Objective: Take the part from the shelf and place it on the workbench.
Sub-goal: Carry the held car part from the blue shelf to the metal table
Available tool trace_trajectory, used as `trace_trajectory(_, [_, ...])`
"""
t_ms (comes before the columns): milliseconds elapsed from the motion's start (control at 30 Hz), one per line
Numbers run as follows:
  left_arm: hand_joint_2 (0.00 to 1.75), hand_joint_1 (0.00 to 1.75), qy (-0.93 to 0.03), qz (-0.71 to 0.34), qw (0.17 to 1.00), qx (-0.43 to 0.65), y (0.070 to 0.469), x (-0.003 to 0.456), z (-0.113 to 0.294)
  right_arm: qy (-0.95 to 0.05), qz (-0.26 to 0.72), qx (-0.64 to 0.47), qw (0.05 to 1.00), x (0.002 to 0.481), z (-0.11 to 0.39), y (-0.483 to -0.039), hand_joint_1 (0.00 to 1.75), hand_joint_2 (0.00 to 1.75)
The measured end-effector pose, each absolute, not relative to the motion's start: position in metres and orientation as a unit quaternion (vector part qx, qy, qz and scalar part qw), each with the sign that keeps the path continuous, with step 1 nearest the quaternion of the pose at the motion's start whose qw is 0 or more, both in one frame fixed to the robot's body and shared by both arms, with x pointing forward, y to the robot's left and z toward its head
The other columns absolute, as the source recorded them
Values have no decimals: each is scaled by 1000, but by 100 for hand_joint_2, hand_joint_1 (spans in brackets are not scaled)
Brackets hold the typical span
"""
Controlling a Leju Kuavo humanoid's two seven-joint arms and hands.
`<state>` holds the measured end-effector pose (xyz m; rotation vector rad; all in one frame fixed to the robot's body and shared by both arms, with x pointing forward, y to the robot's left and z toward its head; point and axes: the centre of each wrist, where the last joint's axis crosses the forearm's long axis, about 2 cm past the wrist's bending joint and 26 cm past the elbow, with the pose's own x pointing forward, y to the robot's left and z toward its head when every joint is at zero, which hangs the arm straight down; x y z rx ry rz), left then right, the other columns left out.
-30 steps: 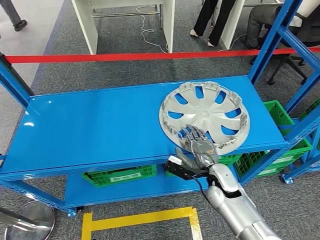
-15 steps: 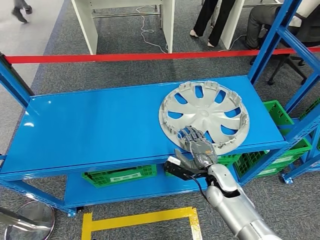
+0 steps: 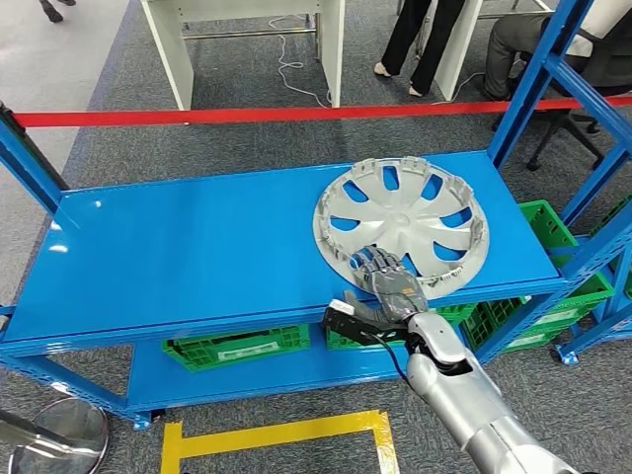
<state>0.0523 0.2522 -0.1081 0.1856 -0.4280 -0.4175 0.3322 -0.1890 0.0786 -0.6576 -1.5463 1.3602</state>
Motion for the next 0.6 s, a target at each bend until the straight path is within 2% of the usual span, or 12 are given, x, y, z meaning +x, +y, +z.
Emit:
trace_trajectory(400, [175, 0, -198, -189, 957, 94, 252, 61, -107, -627, 562, -270, 467, 335, 81, -186, 0, 175])
trace_trajectory(500, [175, 0, -175, -160, 967, 94, 259, 129, -93, -624, 585, -248, 455, 347, 96, -161, 0, 175])
trace_trajectory(600, [175, 0, -223, -142, 959, 102, 271, 211, -61, -623, 601, -227, 447, 356, 110, -132, 0, 175])
